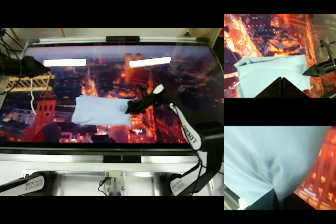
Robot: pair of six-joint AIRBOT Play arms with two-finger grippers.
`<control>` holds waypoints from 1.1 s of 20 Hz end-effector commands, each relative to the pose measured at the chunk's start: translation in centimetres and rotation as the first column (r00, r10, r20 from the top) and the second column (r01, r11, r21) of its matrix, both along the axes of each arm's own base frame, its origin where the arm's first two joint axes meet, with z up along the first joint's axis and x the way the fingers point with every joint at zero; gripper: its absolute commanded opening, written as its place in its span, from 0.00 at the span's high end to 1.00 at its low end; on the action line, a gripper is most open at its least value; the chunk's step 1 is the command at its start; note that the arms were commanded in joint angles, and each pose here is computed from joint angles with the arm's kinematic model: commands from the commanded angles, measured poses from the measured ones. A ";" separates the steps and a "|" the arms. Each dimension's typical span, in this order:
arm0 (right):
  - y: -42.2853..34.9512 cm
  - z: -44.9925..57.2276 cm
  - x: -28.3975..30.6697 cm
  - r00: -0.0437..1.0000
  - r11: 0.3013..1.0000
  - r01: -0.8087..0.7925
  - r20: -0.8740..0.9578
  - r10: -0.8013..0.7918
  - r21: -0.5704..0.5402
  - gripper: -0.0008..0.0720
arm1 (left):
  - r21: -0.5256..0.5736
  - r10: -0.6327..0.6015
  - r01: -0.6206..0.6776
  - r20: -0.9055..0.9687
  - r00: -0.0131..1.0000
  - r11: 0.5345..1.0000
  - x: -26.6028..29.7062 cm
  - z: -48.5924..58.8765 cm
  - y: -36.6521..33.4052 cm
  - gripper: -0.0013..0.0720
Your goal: Fold the shirts.
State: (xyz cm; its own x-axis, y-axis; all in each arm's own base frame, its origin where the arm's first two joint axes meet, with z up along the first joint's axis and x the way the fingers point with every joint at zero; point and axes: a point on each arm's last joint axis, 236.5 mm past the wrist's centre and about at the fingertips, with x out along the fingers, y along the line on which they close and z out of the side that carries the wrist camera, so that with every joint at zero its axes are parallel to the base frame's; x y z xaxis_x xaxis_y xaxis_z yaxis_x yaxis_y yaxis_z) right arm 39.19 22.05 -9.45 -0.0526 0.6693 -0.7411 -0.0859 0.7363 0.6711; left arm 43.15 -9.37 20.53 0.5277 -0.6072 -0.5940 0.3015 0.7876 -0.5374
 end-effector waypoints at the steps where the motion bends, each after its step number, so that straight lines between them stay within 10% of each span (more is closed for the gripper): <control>1: 0.8 3.3 3.0 0.993 0.993 -0.004 0.118 -0.010 0.118 0.89 | -0.001 0.002 -0.002 -0.001 1.000 1.000 0.0 0.0 0.0 0.93; 6: -9.9 9.2 12.2 0.925 0.975 0.207 0.307 -0.223 0.086 0.89 | -0.001 0.002 -0.002 -0.001 1.000 1.000 0.0 0.0 0.0 0.93; 11: -28.9 14.4 15.3 0.734 0.807 0.582 0.360 -0.575 0.102 0.89 | -0.001 0.002 -0.002 -0.002 1.000 1.000 0.0 0.0 0.0 0.93; 18: -48.9 13.7 2.1 0.557 0.493 0.828 0.303 -0.773 -0.267 0.89 | -0.002 -0.006 0.006 -0.007 1.000 1.000 0.1 -0.3 -0.3 0.93; 22: -49.5 11.0 -5.7 0.580 0.472 0.754 0.127 -0.804 -0.456 0.89 | -0.005 -0.045 0.045 -0.031 0.999 0.999 -0.2 -1.3 -1.9 0.93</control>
